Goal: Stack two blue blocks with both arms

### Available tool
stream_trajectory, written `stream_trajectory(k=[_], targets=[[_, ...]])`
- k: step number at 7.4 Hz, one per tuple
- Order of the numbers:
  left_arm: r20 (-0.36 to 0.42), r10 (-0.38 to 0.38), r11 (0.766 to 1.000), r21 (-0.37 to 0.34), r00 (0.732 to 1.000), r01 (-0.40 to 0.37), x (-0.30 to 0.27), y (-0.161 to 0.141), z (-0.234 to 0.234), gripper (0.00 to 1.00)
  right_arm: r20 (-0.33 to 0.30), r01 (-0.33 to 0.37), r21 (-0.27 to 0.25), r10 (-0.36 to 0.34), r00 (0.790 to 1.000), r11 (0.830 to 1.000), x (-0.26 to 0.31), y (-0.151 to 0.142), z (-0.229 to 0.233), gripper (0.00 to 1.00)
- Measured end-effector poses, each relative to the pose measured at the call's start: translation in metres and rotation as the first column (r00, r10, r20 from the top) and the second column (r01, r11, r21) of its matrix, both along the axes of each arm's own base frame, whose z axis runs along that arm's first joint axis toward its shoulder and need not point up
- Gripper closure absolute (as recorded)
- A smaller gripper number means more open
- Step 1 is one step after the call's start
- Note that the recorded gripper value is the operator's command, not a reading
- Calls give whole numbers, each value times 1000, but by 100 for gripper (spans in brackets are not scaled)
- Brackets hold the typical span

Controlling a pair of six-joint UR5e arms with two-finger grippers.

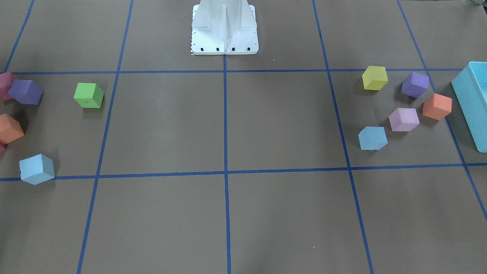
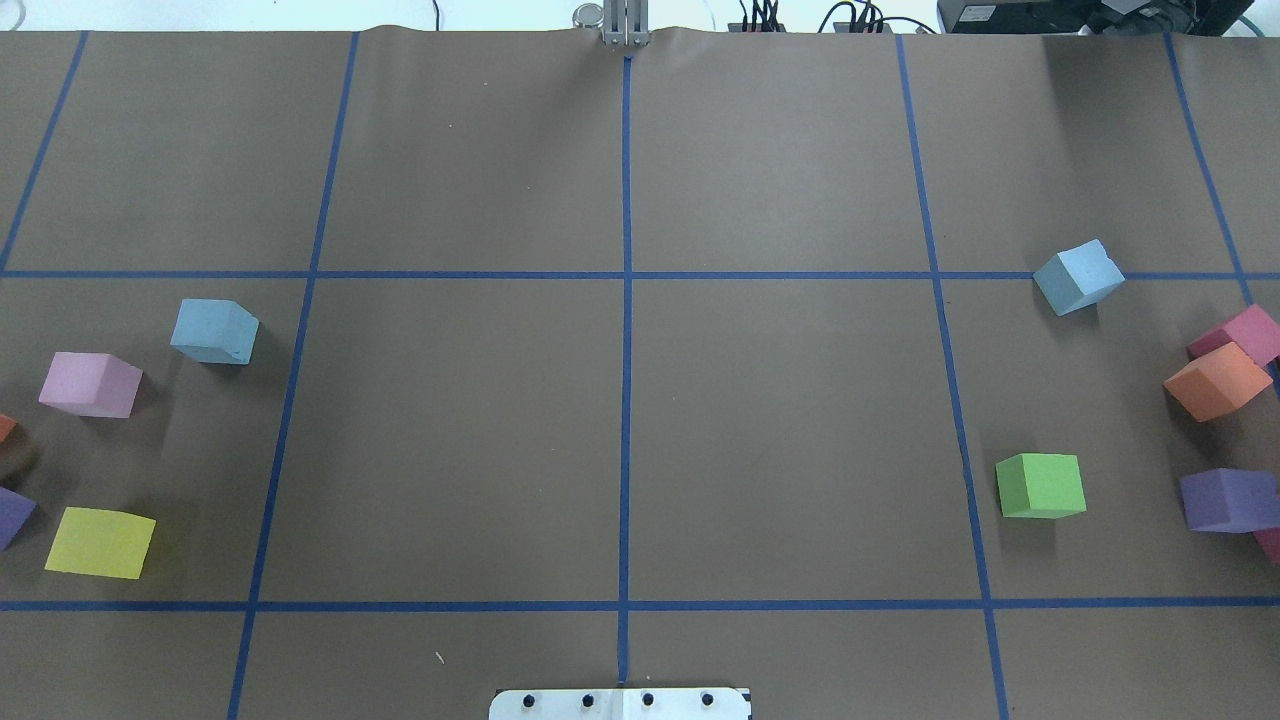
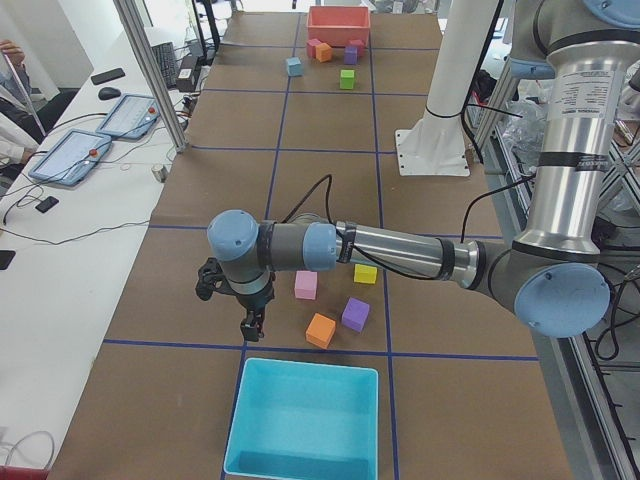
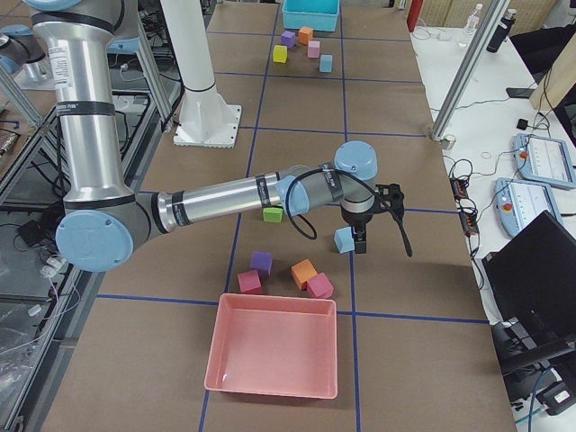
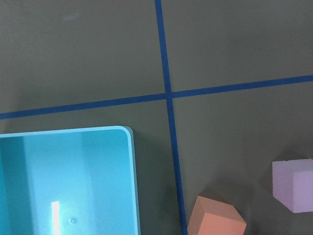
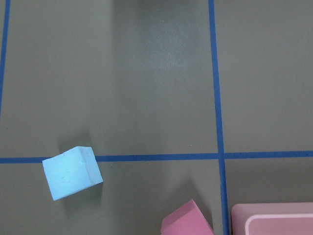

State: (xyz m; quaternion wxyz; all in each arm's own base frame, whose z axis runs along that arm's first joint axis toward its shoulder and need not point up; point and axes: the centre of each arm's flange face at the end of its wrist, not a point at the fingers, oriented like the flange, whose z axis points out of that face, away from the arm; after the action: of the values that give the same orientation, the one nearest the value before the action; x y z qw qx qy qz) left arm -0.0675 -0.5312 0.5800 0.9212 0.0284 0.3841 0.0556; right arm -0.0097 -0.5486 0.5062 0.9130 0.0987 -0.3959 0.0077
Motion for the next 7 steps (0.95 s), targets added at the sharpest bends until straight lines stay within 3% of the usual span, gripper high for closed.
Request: stream_trajectory(k=[2, 4, 7], targets=[[-10, -65, 998, -17, 998, 65, 32, -28, -58, 1, -42, 61, 21, -60, 997, 998, -45, -16, -26, 0], [-30, -72, 995, -68, 997, 70, 117, -52, -116, 1, -52, 145, 23, -144, 988, 989, -102, -37, -68, 0], [-49, -51, 991, -127, 997, 44, 230, -51, -154, 1, -54, 199, 9, -198, 979, 980, -138, -42, -79, 0]])
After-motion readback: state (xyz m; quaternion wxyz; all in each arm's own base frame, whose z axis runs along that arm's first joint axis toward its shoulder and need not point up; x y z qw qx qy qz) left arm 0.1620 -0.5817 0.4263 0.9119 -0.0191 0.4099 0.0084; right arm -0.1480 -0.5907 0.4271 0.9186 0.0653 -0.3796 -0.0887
